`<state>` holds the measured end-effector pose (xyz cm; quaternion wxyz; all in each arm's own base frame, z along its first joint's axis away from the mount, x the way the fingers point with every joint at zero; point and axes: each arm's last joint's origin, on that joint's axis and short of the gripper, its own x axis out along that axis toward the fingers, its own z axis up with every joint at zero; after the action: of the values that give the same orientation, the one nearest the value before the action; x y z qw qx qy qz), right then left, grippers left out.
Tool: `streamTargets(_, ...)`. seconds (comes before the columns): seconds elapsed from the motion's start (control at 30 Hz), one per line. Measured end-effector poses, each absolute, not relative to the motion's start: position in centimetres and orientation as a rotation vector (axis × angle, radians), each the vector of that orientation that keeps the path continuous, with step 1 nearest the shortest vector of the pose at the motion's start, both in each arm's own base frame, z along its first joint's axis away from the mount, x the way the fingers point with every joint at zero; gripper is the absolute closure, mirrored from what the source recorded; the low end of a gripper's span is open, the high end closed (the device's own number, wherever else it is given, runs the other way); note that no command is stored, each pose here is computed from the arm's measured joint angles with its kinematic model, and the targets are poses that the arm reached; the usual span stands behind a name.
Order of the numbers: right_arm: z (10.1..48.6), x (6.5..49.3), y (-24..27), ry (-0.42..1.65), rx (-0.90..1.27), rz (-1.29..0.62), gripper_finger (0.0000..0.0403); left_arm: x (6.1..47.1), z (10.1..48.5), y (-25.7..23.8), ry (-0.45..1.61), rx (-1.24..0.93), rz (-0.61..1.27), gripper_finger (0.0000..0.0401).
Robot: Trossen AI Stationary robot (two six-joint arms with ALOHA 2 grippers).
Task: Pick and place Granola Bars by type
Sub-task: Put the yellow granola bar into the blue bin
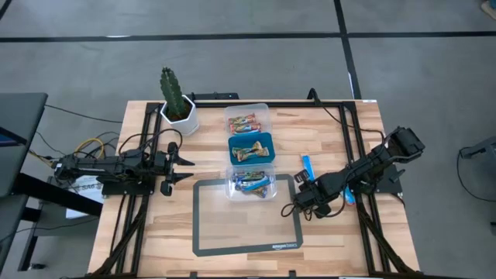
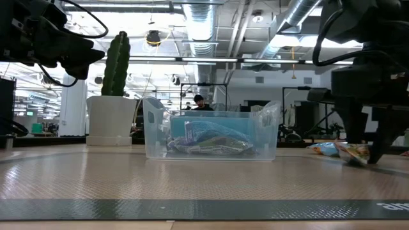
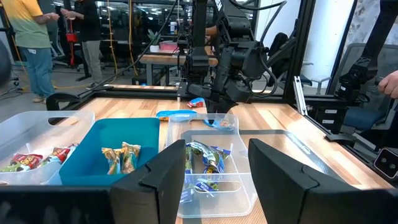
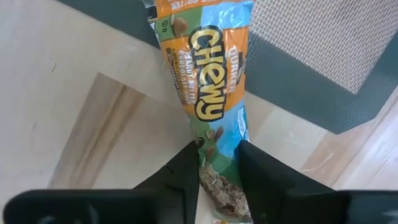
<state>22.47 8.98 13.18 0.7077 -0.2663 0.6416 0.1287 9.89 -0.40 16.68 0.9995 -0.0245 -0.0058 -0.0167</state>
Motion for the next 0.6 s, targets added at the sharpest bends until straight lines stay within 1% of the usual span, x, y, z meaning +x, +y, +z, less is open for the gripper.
streamTargets(0.17,13.4,22.6,9.0,1.413,-0.542,0.246,0.0323,9.9,16.7,-0.4,-0.011,-0.049,-0.034,0.0233)
streamTargets(0.23,14.0,23.1,9.2,1.354,-0.507,0.212,0.0326,9.9,16.7,-0.4,-0.011,-0.049,-0.033,0.0233)
streamTargets(0.37,16.7,23.8,9.1,1.217,-0.421,0.178,0.0327,9.9,16.7,-0.4,-0.011,-0.049,-0.034,0.0233)
streamTargets(0.6,21.9,24.6,8.3,1.011,-0.337,0.151,0.0327,9.9,16.7,-0.4,-0.011,-0.049,-0.034,0.0233)
